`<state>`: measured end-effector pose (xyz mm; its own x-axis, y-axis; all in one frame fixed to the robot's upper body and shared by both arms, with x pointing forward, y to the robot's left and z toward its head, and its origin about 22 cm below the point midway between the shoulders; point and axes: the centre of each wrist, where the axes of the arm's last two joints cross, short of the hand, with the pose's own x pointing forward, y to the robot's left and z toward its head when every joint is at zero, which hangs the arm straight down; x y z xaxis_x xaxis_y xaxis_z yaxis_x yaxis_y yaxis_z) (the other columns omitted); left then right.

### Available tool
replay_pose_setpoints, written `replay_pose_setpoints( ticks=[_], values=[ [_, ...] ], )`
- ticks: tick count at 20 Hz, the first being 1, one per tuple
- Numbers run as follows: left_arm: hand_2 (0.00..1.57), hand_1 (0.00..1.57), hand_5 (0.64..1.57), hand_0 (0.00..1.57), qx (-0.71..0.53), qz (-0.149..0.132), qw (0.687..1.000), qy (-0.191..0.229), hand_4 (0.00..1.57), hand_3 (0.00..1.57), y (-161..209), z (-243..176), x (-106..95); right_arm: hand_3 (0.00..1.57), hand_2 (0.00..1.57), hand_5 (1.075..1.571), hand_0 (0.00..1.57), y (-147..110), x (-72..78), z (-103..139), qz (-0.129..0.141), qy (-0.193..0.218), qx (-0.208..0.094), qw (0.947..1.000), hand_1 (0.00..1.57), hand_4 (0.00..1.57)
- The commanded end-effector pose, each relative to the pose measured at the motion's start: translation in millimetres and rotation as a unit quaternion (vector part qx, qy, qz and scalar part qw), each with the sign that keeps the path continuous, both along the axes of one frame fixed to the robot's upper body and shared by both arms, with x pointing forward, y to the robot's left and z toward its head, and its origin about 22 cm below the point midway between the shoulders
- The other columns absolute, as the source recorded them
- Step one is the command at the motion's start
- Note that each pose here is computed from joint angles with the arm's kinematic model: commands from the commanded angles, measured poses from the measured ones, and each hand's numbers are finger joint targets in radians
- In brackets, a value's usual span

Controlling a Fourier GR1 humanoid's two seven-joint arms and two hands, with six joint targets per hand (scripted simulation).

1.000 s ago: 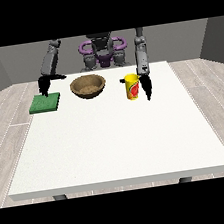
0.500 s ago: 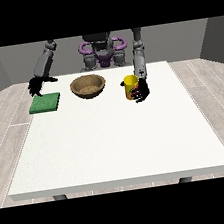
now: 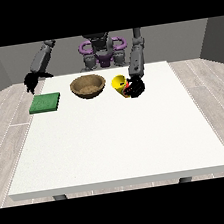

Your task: Pick the cup and pour the ball into the bowl, then pick the bowl and place it on the pad

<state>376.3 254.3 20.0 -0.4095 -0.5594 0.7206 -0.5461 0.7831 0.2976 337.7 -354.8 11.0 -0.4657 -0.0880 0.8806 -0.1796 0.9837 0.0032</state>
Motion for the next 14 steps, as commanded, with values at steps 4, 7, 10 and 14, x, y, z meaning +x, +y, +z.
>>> replay_pose_setpoints(
  ticks=[4, 7, 10, 14],
  values=[
    [1.57, 1.43, 1.557, 1.43, 0.158, 0.052, 0.984, 0.060, 1.21, 1.57, -30.7, 3.0, 11.8, 0.00, 0.25, 1.553, 0.00, 24.2, 17.1, -10.4, 0.009, 0.044, 0.005, 0.9990, 0.00, 0.32],
    [1.57, 1.44, 1.565, 1.44, 0.251, 0.054, 0.962, 0.096, 1.20, 1.57, -28.0, -19.6, 2.5, 0.24, 0.19, 1.548, 0.00, 15.9, 15.3, -13.8, -0.001, 0.073, 0.002, 0.9973, 0.00, 0.33],
    [1.57, 1.43, 1.570, 1.43, 0.305, 0.029, 0.942, 0.137, 1.16, 1.57, -54.6, -35.8, -4.0, 0.15, 0.20, 1.551, 0.00, -4.9, 6.7, -22.4, -0.018, 0.097, 0.011, 0.9950, 0.00, 0.34],
    [1.57, 1.43, 1.570, 1.43, 0.326, -0.005, 0.931, 0.162, 1.16, 1.57, -107.6, -28.2, -2.8, 0.15, 0.23, 1.546, 0.00, -20.3, -21.3, -55.6, -0.059, 0.136, 0.020, 0.9887, 0.00, 0.37]
  ],
)
